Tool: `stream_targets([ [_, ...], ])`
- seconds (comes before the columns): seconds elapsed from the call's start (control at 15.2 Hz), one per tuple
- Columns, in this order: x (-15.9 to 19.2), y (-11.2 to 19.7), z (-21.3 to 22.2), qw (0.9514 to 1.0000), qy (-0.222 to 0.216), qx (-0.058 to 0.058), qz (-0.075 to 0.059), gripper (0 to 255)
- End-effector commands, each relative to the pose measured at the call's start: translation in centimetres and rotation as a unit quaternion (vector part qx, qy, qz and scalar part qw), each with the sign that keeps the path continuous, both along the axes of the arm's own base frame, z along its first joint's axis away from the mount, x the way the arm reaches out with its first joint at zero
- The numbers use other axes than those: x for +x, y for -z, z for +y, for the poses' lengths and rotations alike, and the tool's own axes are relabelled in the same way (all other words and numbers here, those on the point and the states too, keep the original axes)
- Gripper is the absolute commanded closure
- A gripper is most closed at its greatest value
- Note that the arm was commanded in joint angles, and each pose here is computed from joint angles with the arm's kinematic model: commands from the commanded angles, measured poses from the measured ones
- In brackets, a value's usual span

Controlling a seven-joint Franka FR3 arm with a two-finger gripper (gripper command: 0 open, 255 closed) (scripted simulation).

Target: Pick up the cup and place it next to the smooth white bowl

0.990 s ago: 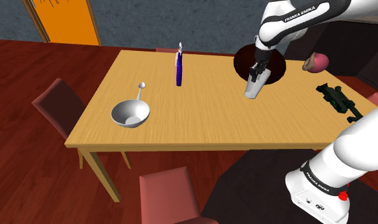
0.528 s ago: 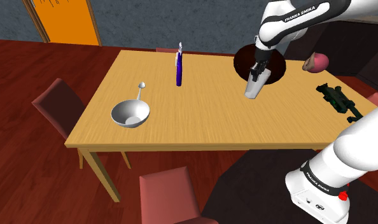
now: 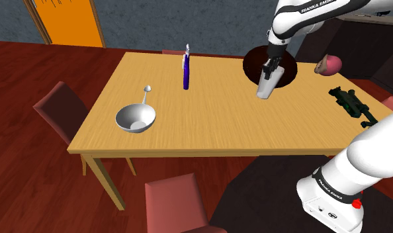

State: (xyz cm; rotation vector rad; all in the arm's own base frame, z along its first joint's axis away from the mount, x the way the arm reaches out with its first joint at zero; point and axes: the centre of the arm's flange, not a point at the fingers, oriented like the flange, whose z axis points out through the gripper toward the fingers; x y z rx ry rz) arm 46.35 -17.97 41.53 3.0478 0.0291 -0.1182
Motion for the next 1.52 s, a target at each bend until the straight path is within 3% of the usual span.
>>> stream_targets([
  [0.0, 0.0, -1.2, 0.0, 1.0, 0.0, 0.0, 0.0, 255],
  [1.45, 0.0, -12.8, 0.0, 1.0, 0.0, 0.0, 0.0, 255],
])
